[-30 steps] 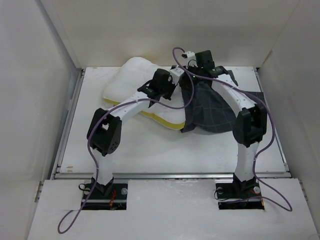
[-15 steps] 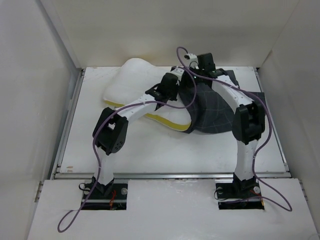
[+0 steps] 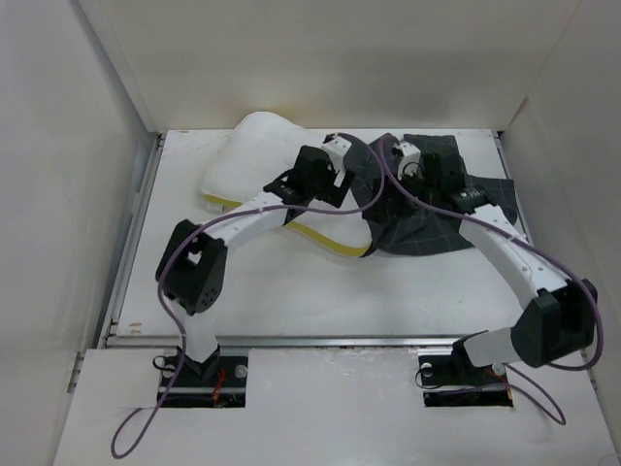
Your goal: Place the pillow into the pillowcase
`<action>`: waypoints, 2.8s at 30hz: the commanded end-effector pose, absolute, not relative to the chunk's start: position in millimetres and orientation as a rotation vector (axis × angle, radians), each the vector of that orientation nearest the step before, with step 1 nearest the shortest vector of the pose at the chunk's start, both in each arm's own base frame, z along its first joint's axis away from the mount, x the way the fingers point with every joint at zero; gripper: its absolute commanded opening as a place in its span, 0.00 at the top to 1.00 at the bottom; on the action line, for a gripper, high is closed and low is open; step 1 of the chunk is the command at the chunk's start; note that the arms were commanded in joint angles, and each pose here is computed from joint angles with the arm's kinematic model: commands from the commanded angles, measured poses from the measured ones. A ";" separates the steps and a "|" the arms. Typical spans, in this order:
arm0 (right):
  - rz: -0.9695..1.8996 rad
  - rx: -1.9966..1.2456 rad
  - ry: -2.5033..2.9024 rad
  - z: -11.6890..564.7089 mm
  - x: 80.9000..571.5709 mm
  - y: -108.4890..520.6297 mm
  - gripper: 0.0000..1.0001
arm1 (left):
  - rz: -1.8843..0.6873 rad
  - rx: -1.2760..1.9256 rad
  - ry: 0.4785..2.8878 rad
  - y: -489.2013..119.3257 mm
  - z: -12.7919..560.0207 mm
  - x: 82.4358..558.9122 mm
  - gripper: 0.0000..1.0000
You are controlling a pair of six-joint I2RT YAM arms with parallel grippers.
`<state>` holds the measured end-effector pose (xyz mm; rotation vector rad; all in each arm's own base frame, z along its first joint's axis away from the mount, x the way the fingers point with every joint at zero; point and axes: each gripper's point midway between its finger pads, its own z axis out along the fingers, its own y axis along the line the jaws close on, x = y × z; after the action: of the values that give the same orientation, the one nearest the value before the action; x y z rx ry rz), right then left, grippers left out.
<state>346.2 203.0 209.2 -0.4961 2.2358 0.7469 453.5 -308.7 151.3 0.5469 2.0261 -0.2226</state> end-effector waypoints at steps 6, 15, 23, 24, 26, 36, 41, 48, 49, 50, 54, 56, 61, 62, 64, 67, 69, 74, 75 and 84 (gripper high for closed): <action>0.697 -0.386 2.317 160.1 308.9 180.7 0.05 | -0.236 1.161 1.820 -278.2 176.8 354.4 0.00; 0.691 -0.368 2.327 139.8 332.8 187.6 0.19 | -0.202 1.227 1.952 -282.0 115.1 328.5 0.00; 0.594 -0.324 2.366 117.8 368.5 185.6 0.44 | 0.028 1.135 2.036 -285.5 79.8 369.0 0.17; 0.594 -0.324 2.361 119.4 372.3 186.8 0.48 | 0.054 1.106 2.043 -285.4 80.6 375.3 0.44; 0.580 -0.318 2.374 116.8 374.4 185.6 0.62 | 0.056 1.022 2.035 -294.0 92.4 389.7 0.75; 0.636 -0.411 2.306 157.0 356.4 191.8 1.00 | -0.227 0.783 1.852 -336.5 178.1 402.5 1.00; 0.892 -0.591 2.164 209.9 327.6 236.8 1.00 | -0.392 0.809 1.816 -368.4 196.6 395.7 1.00; 1.083 -0.707 2.104 222.4 318.5 275.9 1.00 | -0.491 0.798 1.847 -402.6 199.7 392.8 1.00; 1.105 -0.725 2.100 218.5 320.8 283.3 1.00 | -0.501 0.812 1.857 -405.1 193.1 391.7 1.00; 1.126 -0.714 2.104 216.6 322.3 286.2 1.00 | -0.527 0.823 1.856 -411.2 193.0 385.3 1.00; 1.104 -0.672 2.129 205.7 335.5 288.7 1.00 | -0.576 0.822 1.872 -402.5 195.4 367.3 0.95; 1.049 -0.635 2.181 192.9 337.2 281.8 0.96 | -0.515 0.796 1.902 -384.9 191.0 363.8 0.65; 0.914 -0.579 2.246 176.3 332.2 252.7 0.53 | -0.347 0.699 1.970 -323.1 185.2 350.7 0.00; 0.894 -0.555 2.259 174.5 333.1 245.1 0.48 | -0.321 0.685 1.984 -312.7 184.4 350.3 0.00; 0.866 -0.543 2.285 173.4 326.9 234.4 0.41 | -0.316 0.585 2.005 -288.7 191.8 354.6 0.00; 0.819 -0.548 2.289 177.3 323.1 226.8 0.38 | -0.272 0.487 2.008 -265.3 200.4 364.7 0.00; 0.750 -0.519 2.269 186.9 331.6 220.3 0.37 | -0.245 0.402 2.039 -245.2 203.3 376.3 0.00; 0.527 -0.288 2.299 199.8 360.2 193.5 0.36 | -0.212 0.198 2.154 -208.6 188.5 424.5 0.00; 0.495 -0.256 2.305 201.5 365.1 189.8 0.36 | -0.202 0.139 2.138 -195.6 197.2 441.2 0.00; 0.271 -0.117 2.306 196.6 435.8 184.8 0.36 | -0.168 0.138 2.194 -195.4 164.2 512.9 0.00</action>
<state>413.2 194.1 210.1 -0.1958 2.2797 0.4060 502.0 -178.2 150.0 0.1057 2.2129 -0.1287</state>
